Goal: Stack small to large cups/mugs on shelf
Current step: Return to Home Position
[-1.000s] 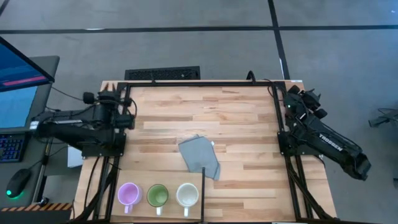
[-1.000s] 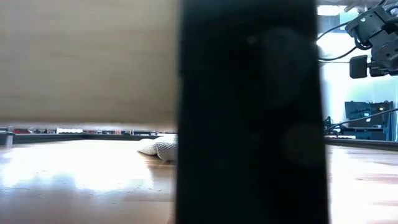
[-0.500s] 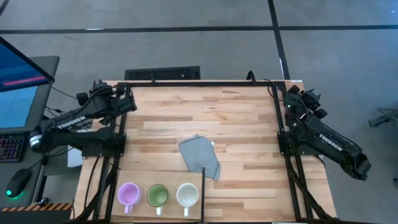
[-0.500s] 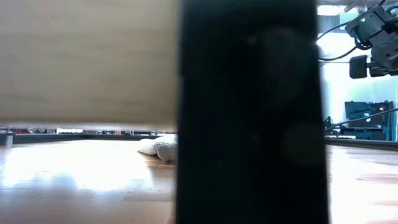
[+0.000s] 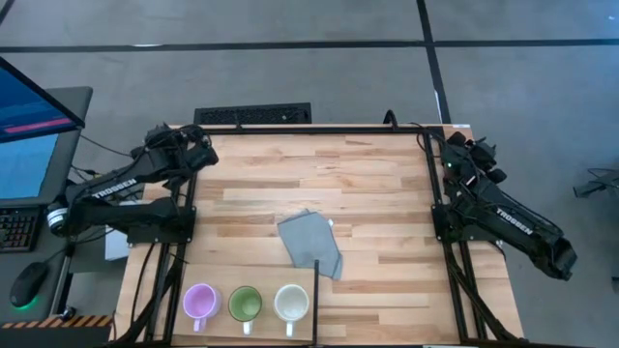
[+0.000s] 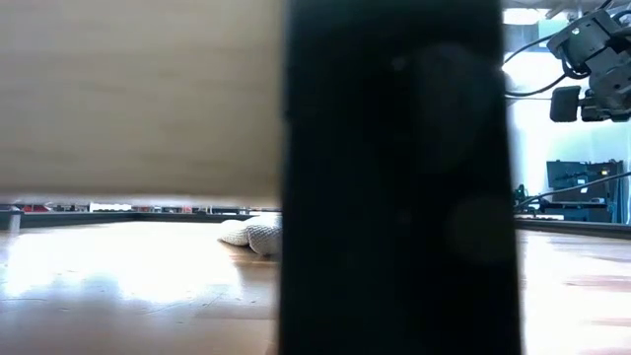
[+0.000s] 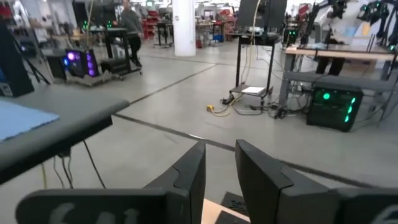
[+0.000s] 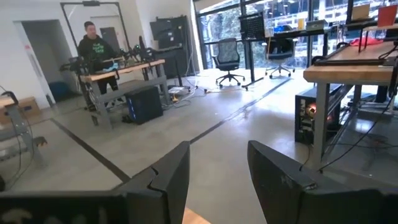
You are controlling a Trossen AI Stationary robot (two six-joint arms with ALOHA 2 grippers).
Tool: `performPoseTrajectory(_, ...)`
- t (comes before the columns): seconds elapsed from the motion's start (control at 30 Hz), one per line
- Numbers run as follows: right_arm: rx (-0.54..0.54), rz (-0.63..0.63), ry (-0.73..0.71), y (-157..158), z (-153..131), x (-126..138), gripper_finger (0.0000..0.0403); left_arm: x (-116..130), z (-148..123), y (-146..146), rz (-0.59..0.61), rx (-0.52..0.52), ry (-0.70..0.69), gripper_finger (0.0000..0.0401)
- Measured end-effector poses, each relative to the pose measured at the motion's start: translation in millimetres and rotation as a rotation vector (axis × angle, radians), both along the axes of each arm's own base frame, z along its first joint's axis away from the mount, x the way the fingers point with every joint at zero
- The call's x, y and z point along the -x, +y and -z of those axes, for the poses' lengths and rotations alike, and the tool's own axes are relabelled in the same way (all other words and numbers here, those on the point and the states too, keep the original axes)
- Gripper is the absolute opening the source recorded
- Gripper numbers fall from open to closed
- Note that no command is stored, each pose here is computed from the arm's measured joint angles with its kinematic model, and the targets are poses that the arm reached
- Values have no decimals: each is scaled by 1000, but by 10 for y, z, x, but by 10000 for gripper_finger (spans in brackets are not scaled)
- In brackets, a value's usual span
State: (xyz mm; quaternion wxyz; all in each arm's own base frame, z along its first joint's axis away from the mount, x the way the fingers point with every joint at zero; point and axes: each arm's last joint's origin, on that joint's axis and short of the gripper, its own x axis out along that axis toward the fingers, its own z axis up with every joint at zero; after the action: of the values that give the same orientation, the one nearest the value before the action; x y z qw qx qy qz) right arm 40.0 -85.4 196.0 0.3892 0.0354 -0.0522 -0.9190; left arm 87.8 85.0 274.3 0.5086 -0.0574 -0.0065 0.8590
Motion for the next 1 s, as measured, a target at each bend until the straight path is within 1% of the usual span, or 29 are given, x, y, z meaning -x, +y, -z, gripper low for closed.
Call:
performPoseTrajectory(0.17,0,1,0,0,0,0,182,-54,37,31,5,45,84,78)
performPoseTrajectory(0.27,-3,-2,2,0,0,0,182,-96,57,57,-9,17,105,78)
performPoseTrajectory(0.33,-18,-26,2,-5,3,-6,182,-132,73,79,-20,4,154,78)
performPoseTrajectory(0.4,-40,-61,5,-14,1,-15,182,-160,94,95,-17,36,214,78)
performPoseTrajectory(0.53,-65,-123,22,-42,-54,-45,182,-197,129,117,-5,83,246,78)
performPoseTrajectory(0.63,-57,-204,28,-72,-142,-80,182,-197,127,115,-6,74,236,78)
performPoseTrajectory(0.73,-36,-313,56,-105,-246,-107,182,-184,113,106,-6,66,227,78)
performPoseTrajectory(0.87,3,-511,137,-165,-355,-114,182,-170,92,95,-3,69,234,78)
performPoseTrajectory(0.93,46,-596,141,-193,-390,-103,182,-178,78,97,3,68,217,78)
performPoseTrajectory(1.0,65,-616,144,-225,-405,-78,182,-216,65,108,14,71,220,78)
